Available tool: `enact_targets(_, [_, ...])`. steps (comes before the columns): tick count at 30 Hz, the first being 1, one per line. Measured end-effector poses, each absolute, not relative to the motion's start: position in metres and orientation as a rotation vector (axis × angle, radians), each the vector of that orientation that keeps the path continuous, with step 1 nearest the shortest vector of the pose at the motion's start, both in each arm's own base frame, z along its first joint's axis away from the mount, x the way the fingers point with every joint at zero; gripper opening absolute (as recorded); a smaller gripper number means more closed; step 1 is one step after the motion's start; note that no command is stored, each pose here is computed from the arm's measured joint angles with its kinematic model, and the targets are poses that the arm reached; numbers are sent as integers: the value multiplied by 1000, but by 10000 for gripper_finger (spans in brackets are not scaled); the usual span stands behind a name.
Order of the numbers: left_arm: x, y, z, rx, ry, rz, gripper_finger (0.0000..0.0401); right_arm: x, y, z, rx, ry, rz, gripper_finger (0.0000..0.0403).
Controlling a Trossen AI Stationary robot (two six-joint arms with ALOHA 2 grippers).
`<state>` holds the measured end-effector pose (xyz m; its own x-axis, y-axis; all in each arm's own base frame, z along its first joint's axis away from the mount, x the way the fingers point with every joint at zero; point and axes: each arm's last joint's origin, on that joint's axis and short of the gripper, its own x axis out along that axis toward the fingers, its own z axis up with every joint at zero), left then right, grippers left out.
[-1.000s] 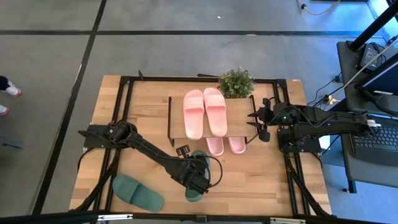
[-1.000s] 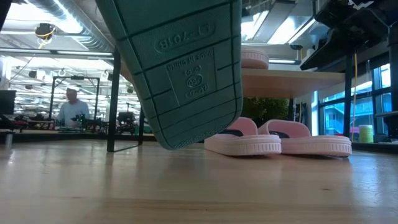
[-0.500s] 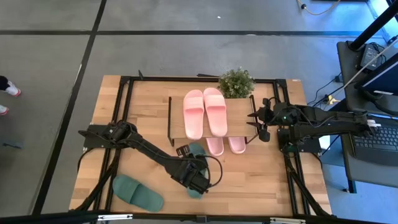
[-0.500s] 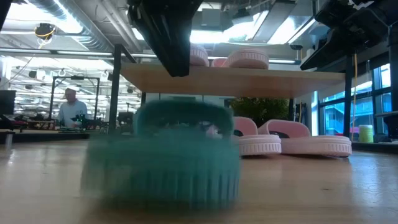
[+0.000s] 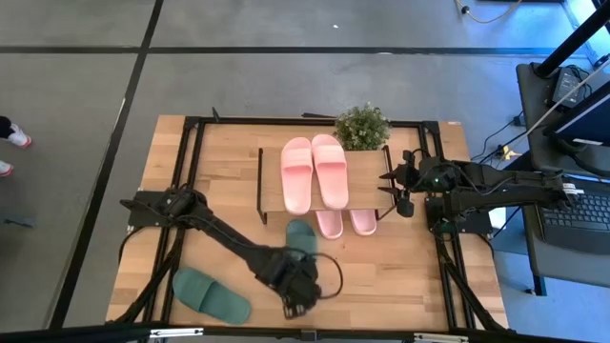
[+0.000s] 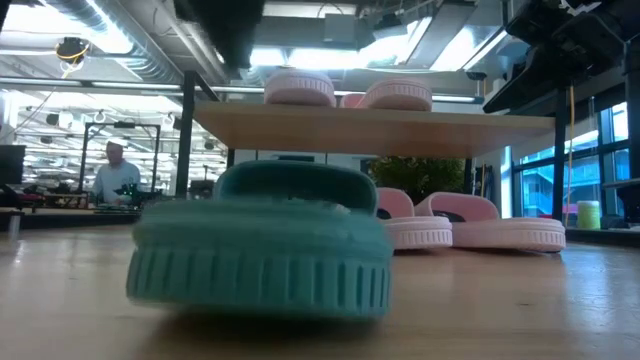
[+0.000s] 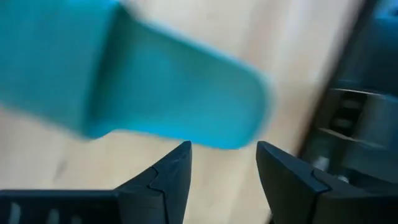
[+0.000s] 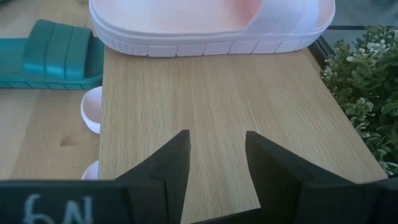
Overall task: Pick and place slides into the shelf
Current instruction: Put the green slide under the shelf
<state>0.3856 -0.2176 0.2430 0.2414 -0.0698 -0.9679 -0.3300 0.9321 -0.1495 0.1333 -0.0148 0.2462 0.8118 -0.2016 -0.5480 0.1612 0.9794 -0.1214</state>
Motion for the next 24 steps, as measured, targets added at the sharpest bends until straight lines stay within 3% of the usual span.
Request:
enact_targets(10, [384, -256, 249, -362, 1156, 16, 171, 133, -15, 246, -70, 593, -193, 157])
enact_targets(16, [385, -258, 221, -364, 1140, 3, 171, 133, -15, 246, -70, 593, -194, 157])
enact_targets(24, [385, -275, 195, -392, 1056, -220, 171, 133, -15, 246, -70, 592, -193, 157])
